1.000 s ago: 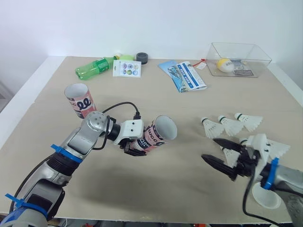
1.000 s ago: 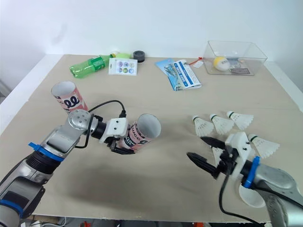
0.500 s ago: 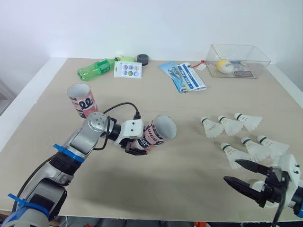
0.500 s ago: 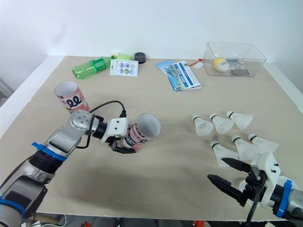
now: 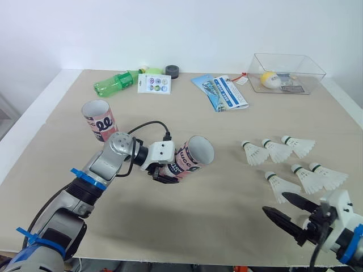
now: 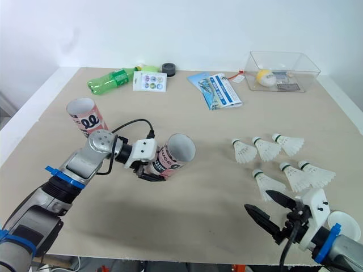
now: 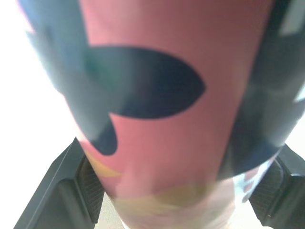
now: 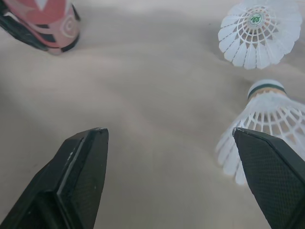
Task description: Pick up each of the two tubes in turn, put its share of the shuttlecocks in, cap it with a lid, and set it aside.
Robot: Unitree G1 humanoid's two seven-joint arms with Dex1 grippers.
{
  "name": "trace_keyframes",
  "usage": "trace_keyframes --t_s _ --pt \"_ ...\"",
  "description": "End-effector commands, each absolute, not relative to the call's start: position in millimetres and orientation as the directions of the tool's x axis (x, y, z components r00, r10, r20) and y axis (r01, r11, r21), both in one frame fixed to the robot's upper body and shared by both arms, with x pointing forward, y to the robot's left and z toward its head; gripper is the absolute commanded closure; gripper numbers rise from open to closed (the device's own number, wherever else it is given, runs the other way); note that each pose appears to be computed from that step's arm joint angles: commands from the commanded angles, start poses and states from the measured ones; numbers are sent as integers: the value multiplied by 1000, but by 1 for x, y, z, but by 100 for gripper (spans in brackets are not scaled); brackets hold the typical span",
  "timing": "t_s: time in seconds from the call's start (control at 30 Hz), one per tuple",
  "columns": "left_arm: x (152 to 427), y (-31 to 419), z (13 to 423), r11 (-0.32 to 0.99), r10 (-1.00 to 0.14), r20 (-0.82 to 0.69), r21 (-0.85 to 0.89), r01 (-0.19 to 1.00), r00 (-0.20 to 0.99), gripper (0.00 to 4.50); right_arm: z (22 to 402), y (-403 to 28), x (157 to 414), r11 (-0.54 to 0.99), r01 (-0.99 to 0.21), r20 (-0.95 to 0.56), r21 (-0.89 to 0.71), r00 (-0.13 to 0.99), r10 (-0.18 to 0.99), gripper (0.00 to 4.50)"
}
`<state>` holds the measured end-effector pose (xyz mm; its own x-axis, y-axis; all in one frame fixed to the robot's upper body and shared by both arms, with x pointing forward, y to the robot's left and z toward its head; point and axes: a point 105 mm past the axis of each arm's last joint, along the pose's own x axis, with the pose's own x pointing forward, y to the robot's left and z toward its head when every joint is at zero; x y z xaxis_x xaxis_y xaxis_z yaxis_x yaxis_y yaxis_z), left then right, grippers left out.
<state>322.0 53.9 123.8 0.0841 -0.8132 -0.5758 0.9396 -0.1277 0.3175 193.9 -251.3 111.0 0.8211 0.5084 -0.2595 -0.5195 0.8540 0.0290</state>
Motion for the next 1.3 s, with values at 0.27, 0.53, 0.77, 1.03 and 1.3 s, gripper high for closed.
trace_keyframes --t_s 0.27,0.53,0.77,1.03,1.3 --pt "320 53 118 -127 -810 -579 319 939 87 95 109 -257 211 873 -486 -262 -32 847 462 0" --pt "321 53 118 -112 -814 -572 323 940 99 101 104 -263 219 884 -464 -277 -56 858 432 272" --pt "322 57 116 -104 -808 -579 318 942 106 101 104 -263 218 875 -479 -287 -67 849 443 438" --pt "326 58 115 -100 -806 -582 314 944 109 101 119 -249 209 772 -609 -303 -182 782 545 438" --pt "342 65 119 -69 -794 -595 295 953 126 101 191 -227 207 472 -752 -354 -460 643 680 438"
